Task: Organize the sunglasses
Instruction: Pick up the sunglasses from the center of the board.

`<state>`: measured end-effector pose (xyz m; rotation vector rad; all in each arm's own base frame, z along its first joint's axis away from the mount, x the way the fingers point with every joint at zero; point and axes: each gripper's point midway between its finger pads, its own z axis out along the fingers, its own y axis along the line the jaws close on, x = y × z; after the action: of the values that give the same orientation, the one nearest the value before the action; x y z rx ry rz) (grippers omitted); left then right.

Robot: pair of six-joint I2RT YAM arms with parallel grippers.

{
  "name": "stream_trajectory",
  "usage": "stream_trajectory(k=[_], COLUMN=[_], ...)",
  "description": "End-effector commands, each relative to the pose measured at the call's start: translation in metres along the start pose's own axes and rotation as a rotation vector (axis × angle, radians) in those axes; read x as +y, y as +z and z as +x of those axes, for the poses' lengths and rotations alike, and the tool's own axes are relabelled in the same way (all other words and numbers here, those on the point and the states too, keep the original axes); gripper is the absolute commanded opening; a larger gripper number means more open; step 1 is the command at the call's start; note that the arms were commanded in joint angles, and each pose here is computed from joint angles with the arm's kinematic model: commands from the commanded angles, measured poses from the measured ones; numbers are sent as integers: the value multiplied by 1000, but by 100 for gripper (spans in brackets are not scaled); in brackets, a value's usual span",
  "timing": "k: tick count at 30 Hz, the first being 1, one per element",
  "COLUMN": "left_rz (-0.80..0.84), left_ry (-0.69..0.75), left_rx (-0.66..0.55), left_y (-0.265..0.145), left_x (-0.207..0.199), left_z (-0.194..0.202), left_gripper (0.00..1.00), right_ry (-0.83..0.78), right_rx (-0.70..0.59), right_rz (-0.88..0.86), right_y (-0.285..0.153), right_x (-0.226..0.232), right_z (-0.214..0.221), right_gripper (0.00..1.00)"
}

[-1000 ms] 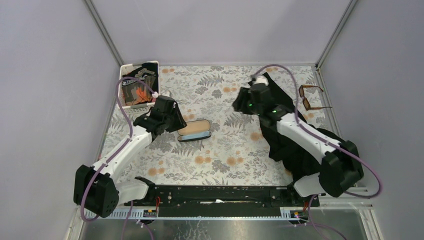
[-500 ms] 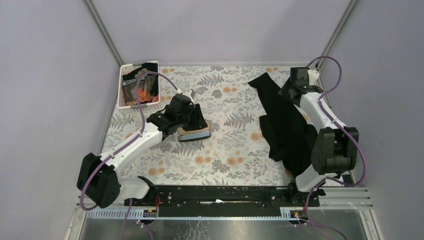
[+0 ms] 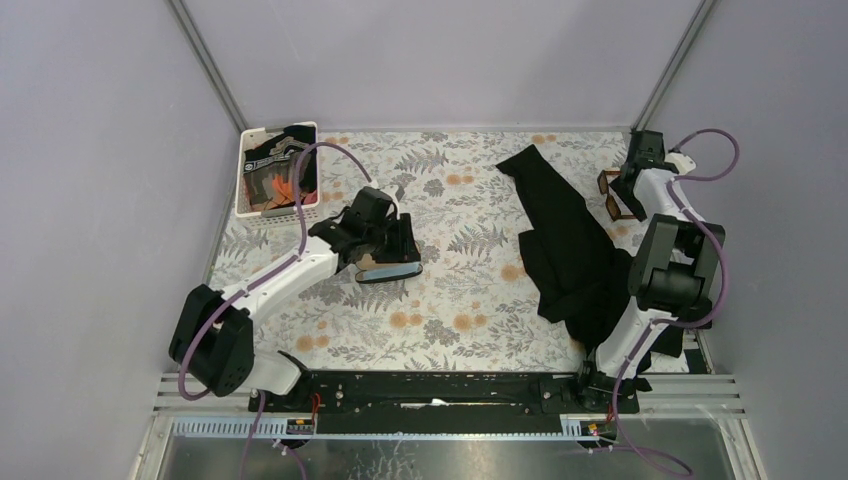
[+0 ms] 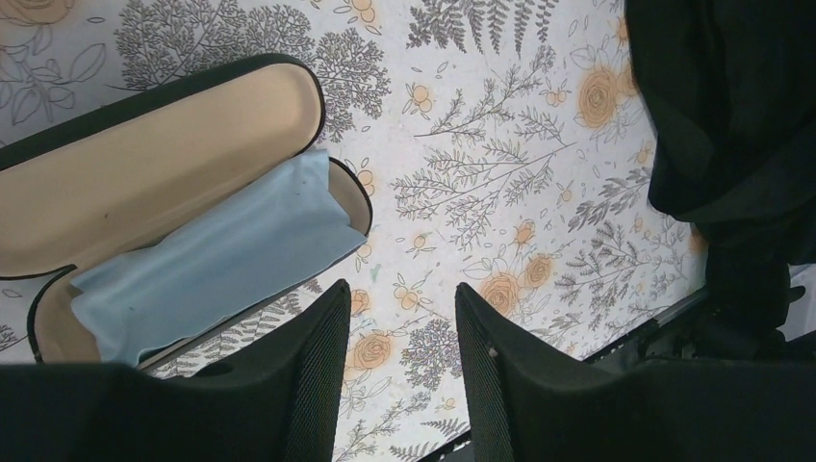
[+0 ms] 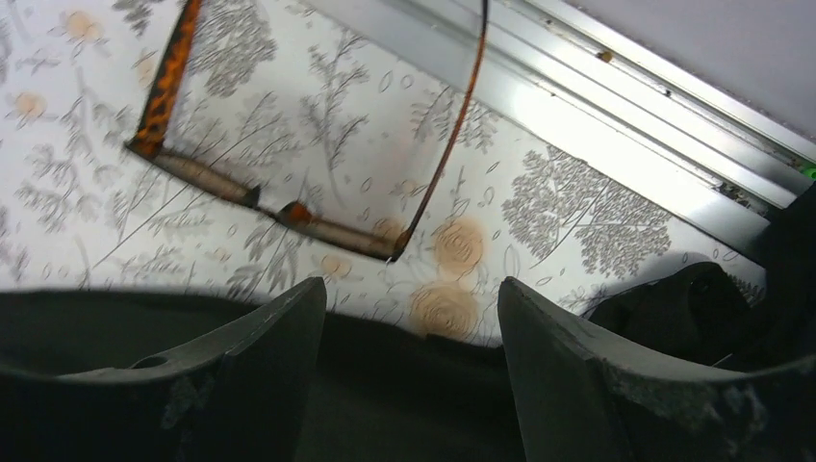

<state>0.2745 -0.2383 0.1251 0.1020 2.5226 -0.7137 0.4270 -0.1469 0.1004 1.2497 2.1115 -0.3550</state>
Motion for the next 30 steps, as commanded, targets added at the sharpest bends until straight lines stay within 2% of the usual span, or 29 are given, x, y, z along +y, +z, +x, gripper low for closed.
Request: stream_trajectory(k=[1, 7, 18, 20, 27, 30], left_rz=[65, 63, 65, 70, 80, 82], left_ry=[53, 61, 37, 36, 35, 41], left_rx=[-24, -9, -1, 4, 7, 2], left_y=[6, 10, 11, 12, 11, 10], left_x=[-14, -12, -6, -7, -8, -10], left_z=[-12, -12, -11, -10, -8, -11], left_gripper=[50, 50, 49, 49, 49, 49], right_ry=[72, 87, 157, 162, 145, 131], right_rx=[-16, 12, 101, 106, 124, 133], right_rz=[42, 75, 109, 106, 59, 43], right_y=[15, 44, 81, 84, 87, 89], right_x=[-3, 2, -3, -4, 0, 2], right_z=[-19, -17, 13, 14, 16, 18], right_gripper=[73, 70, 57, 53, 30, 27])
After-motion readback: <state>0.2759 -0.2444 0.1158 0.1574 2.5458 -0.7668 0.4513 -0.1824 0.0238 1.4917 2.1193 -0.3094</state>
